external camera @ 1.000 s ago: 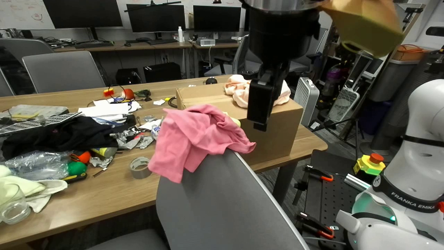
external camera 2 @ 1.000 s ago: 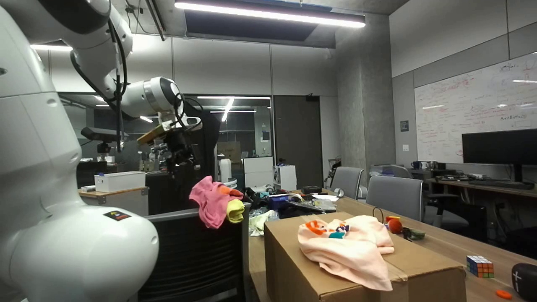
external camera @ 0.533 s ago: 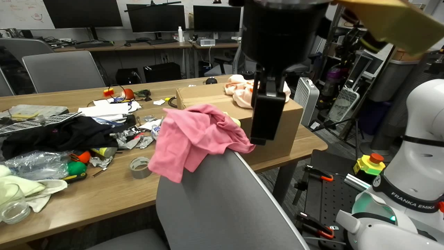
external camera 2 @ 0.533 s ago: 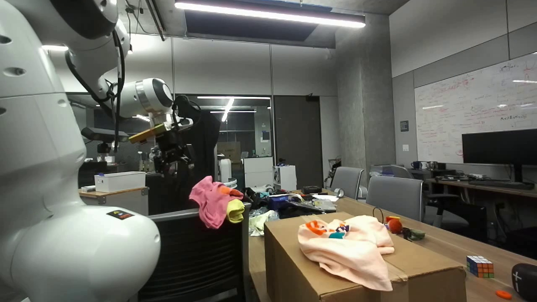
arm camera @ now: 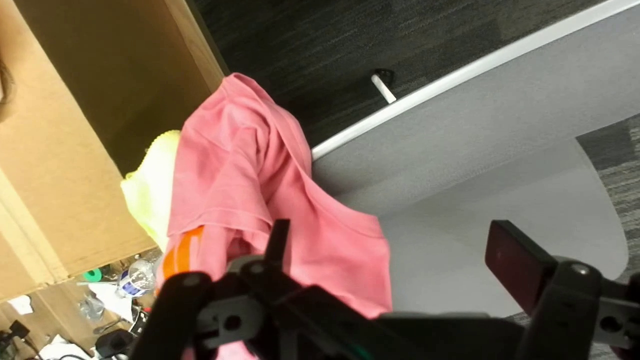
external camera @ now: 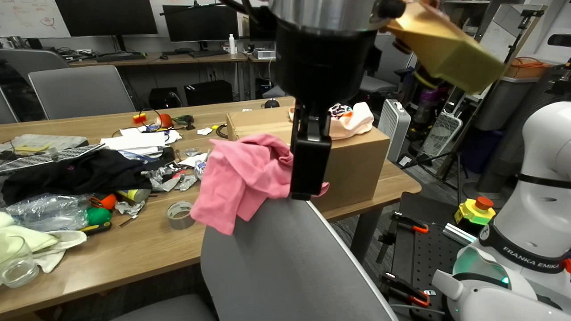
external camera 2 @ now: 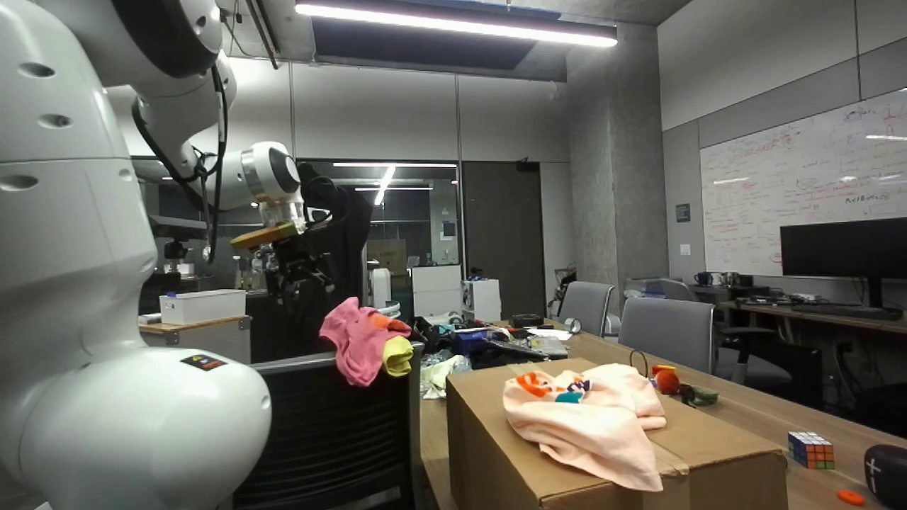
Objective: Move the objects from the chair to the top of the cardboard box
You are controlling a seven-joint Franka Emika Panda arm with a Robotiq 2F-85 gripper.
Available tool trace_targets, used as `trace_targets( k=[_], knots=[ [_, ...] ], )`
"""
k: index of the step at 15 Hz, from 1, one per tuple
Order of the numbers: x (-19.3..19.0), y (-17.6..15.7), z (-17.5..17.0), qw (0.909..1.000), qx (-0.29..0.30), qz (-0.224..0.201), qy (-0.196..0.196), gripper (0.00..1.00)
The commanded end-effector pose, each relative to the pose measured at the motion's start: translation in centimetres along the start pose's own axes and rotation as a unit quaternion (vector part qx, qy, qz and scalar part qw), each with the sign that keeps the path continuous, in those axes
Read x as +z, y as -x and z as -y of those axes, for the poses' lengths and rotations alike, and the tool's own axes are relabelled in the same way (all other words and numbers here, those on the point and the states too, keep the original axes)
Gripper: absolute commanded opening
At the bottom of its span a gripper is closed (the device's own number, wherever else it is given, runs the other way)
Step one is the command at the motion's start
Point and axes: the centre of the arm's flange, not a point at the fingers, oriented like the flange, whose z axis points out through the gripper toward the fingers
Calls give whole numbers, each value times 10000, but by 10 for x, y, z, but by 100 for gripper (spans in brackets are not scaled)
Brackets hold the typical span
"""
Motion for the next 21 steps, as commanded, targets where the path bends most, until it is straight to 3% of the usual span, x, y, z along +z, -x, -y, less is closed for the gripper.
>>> trace_targets(
  k=[1, 6, 10, 21],
  knots=[
    [9, -18, -3, 9996, 134, -247, 52, 100],
    [29, -29, -6, 9944, 551, -591, 681, 100],
    [45, -32, -10, 9893, 783, -619, 1066, 100],
    [65, -37, -17, 9829, 1147, -546, 1331, 100]
  ],
)
